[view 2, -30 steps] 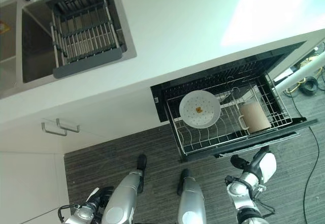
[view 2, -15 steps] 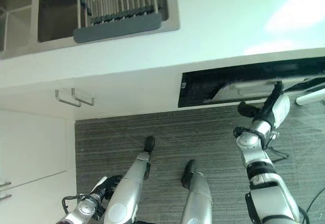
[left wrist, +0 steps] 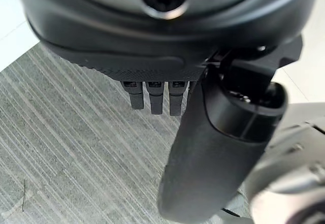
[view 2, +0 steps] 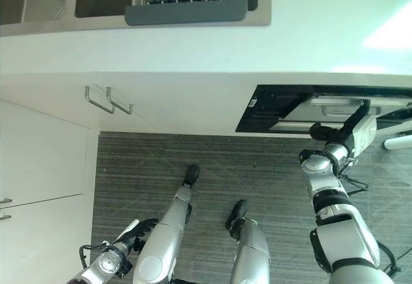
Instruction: Place the dishes in the dishwasher.
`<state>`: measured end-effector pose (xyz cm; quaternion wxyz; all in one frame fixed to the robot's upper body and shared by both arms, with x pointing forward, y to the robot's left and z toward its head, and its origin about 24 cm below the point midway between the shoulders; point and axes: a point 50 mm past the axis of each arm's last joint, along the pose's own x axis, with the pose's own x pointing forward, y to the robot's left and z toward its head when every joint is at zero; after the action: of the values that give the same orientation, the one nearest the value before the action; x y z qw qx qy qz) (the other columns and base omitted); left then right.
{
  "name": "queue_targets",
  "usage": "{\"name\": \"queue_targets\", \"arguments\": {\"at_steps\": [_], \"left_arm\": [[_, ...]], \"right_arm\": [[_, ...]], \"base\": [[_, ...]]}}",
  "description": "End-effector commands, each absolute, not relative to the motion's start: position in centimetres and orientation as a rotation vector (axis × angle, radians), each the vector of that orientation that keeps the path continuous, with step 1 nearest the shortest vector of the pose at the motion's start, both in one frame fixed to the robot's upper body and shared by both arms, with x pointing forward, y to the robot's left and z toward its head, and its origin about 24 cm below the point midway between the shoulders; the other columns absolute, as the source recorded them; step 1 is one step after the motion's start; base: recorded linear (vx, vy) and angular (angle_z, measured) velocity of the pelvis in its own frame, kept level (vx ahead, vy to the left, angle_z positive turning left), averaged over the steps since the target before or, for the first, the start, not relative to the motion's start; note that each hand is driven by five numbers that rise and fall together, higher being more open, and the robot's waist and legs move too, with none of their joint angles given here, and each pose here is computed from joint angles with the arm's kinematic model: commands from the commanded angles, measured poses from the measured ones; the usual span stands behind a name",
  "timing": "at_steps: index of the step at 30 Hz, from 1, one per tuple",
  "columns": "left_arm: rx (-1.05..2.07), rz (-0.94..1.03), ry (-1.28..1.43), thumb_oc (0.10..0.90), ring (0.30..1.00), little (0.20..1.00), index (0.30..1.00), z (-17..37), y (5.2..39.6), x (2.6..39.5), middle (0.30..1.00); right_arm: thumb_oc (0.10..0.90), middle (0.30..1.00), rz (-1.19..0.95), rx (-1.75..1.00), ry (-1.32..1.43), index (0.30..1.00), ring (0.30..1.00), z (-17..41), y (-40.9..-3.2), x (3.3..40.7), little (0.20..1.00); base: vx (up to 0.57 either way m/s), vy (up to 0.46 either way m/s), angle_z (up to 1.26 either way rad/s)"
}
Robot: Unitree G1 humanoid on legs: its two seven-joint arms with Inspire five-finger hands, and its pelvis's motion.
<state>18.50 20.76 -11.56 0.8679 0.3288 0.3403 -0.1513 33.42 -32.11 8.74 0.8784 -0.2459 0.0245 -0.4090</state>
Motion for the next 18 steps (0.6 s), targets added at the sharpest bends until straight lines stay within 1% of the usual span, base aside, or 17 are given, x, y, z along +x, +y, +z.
{"name": "queue_targets", "arguments": {"at_steps": [1, 2, 3, 4, 5, 6, 8, 10, 11, 12, 14, 18], "left_arm": [[0.796, -0.31, 0.645, 0.8, 0.9, 0.9, 0.9, -10.3, 21.7, 19.9, 0.9], [0.805, -0.303, 0.655, 0.8, 0.9, 0.9, 0.9, -10.5, 21.7, 19.7, 0.9], [0.851, -0.292, 0.677, 0.8, 0.9, 0.9, 0.9, -11.0, 21.7, 19.1, 0.9], [0.884, -0.289, 0.693, 0.8, 0.9, 0.9, 0.9, -11.3, 21.8, 18.5, 0.9], [0.928, -0.281, 0.719, 0.8, 0.9, 0.9, 0.9, -11.7, 21.9, 17.9, 0.9], [0.965, -0.263, 0.772, 0.8, 0.9, 0.9, 0.9, -12.6, 22.0, 16.4, 0.9], [0.924, -0.258, 0.847, 0.8, 0.9, 0.9, 0.9, -13.3, 21.9, 15.3, 0.9], [0.754, -0.249, 1.026, 0.8, 0.9, 0.9, 0.9, -14.6, 21.3, 13.3, 0.9], [0.726, -0.252, 1.051, 0.8, 0.9, 0.9, 0.9, -14.9, 21.0, 13.1, 0.9], [0.693, -0.235, 1.074, 0.8, 0.9, 0.9, 0.9, -14.8, 21.1, 13.3, 0.9], [0.599, -0.188, 1.087, 0.8, 0.9, 0.9, 0.9, -14.5, 21.7, 14.2, 0.9], [0.338, -0.14, 0.991, 0.8, 0.9, 0.9, 0.9, -13.0, 22.1, 16.9, 0.9]], "right_arm": [[0.8, 0.9, -0.527, -0.562, -0.505, 0.9, 0.9, 21.2, -26.5, 37.6, 0.9], [0.8, 0.9, -0.515, -0.54, -0.455, 0.9, 0.9, 18.9, -26.4, 37.2, 0.9], [0.8, 0.9, -0.501, -0.491, -0.34, 0.9, 0.9, 13.9, -25.8, 36.0, 0.9], [0.8, 0.9, -0.489, -0.475, -0.274, 0.9, 0.9, 11.3, -25.4, 35.1, 0.9], [0.8, 0.9, -0.474, -0.45, -0.174, 0.9, 0.9, 7.2, -24.5, 33.4, 0.9], [0.8, 0.9, -0.456, -0.415, 0.003, 0.9, 0.9, 1.4, -24.2, 29.6, 0.9], [0.8, 0.9, -0.454, -0.405, 0.106, 0.9, 0.9, -1.1, -24.5, 27.5, 0.9], [0.8, 0.9, -0.421, -0.415, 0.222, 0.9, 0.9, -4.2, -24.8, 24.4, 0.9], [0.8, 0.9, -0.411, -0.424, 0.26, 0.9, 0.9, -5.1, -24.9, 23.3, 0.9], [0.8, 0.9, -0.393, -0.444, 0.301, 0.9, 0.9, -6.0, -25.1, 22.0, 0.9], [0.8, 0.9, -0.361, -0.478, 0.334, 0.9, 0.9, -6.6, -25.4, 20.9, 0.9], [0.8, 0.9, -0.293, -0.496, 0.421, 0.9, 0.9, -8.0, -25.9, 19.2, 0.9]], "base": [[-0.05, -0.002, 0.31], [-0.01, -0.011, 0.23], [0.1, -0.057, 0.28], [0.13, -0.077, 0.41], [0.14, -0.065, 0.52], [0.12, -0.046, 0.41], [0.07, -0.011, -0.1], [0.05, 0.023, -0.59], [0.05, 0.068, -0.88], [0.02, 0.072, -0.83], [0.0, 0.07, -0.74], [-0.03, 0.055, -0.63]]}}
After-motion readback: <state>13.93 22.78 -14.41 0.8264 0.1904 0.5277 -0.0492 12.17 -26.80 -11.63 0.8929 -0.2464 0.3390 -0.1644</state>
